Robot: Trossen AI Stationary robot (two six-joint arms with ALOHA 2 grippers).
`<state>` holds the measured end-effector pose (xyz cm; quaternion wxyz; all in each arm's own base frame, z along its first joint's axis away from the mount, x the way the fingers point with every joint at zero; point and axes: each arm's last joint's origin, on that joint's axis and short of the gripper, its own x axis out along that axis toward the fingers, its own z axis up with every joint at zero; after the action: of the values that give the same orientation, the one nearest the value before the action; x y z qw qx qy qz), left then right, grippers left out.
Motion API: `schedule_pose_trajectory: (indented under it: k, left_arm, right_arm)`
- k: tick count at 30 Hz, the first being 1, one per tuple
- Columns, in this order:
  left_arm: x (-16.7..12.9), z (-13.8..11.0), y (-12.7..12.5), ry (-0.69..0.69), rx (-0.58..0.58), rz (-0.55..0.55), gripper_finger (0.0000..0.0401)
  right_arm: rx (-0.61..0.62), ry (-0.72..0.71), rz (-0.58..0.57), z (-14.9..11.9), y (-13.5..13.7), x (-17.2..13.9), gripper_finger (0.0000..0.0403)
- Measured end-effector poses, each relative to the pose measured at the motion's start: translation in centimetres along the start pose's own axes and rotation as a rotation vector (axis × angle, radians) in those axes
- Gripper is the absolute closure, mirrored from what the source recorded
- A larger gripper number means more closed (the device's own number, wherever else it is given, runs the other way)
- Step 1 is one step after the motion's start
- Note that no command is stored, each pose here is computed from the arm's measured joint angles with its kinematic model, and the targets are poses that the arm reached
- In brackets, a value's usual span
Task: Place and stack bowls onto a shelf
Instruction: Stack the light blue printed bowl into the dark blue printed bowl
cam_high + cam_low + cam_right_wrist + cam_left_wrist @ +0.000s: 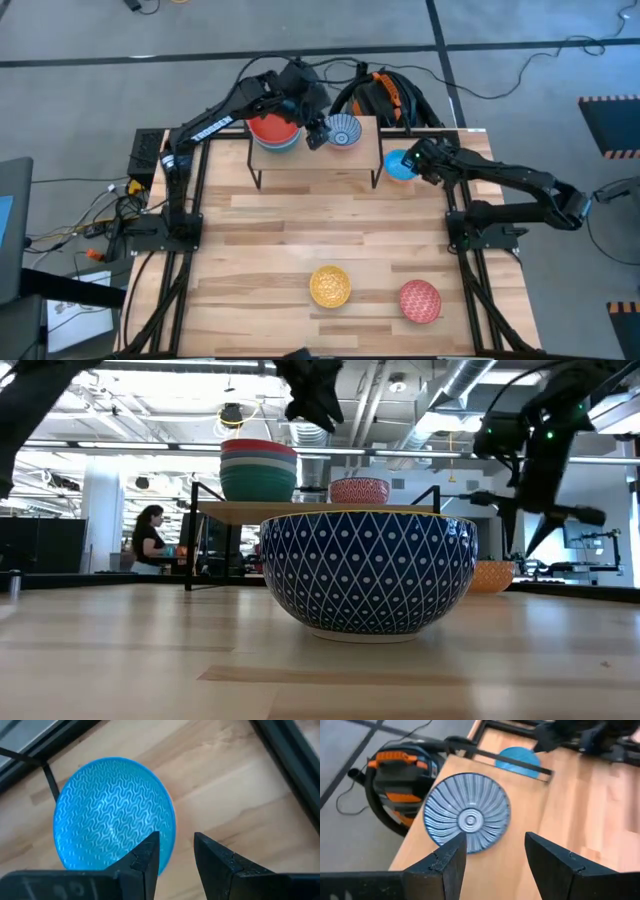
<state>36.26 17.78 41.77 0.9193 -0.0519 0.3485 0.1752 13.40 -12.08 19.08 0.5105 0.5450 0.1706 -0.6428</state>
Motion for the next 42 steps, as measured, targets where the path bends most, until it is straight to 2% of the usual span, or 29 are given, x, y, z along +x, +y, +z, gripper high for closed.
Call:
schedule_pose_trajectory:
  k: [4, 12, 18, 24, 30, 36, 42]
  left_arm:
    - [-2.2, -0.8, -0.8, -0.055, -0.005, -0.002, 0.0217]
    - [-5.2, -6.0, -2.7, -0.128, -0.065, 0.012, 0.0217]
    - [-7.6, -9.1, -4.4, -0.152, -0.116, 0.057, 0.0217]
    - [-9.8, -11.7, -5.6, -0.125, -0.184, 0.092, 0.0223]
    - [-10.5, -13.8, -6.6, -0.116, -0.233, 0.109, 0.024]
    - [-10.3, -15.0, -7.7, -0.101, -0.254, 0.082, 0.0252]
    - [-11.5, -15.3, -9.6, -0.132, -0.251, 0.067, 0.0263]
  right_arm:
    - [-0.011, 0.003, 0.03, 0.3, 0.0, 1.0, 0.0255]
    - [-0.035, 0.024, -0.089, 0.1, -0.7, 3.7, 0.0256]
    - [-0.054, 0.03, -0.081, -0.2, 0.1, 5.6, 0.0256]
    - [-0.063, 0.045, -0.077, -0.7, 0.7, 6.9, 0.0293]
    - [-0.083, 0.048, -0.027, -1.2, 1.0, 5.9, 0.0338]
    - [-0.118, 0.069, -0.027, -1.7, 0.4, 4.2, 0.0341]
    - [-0.2, 0.11, -0.066, -3.7, -0.8, 1.8, 0.0342]
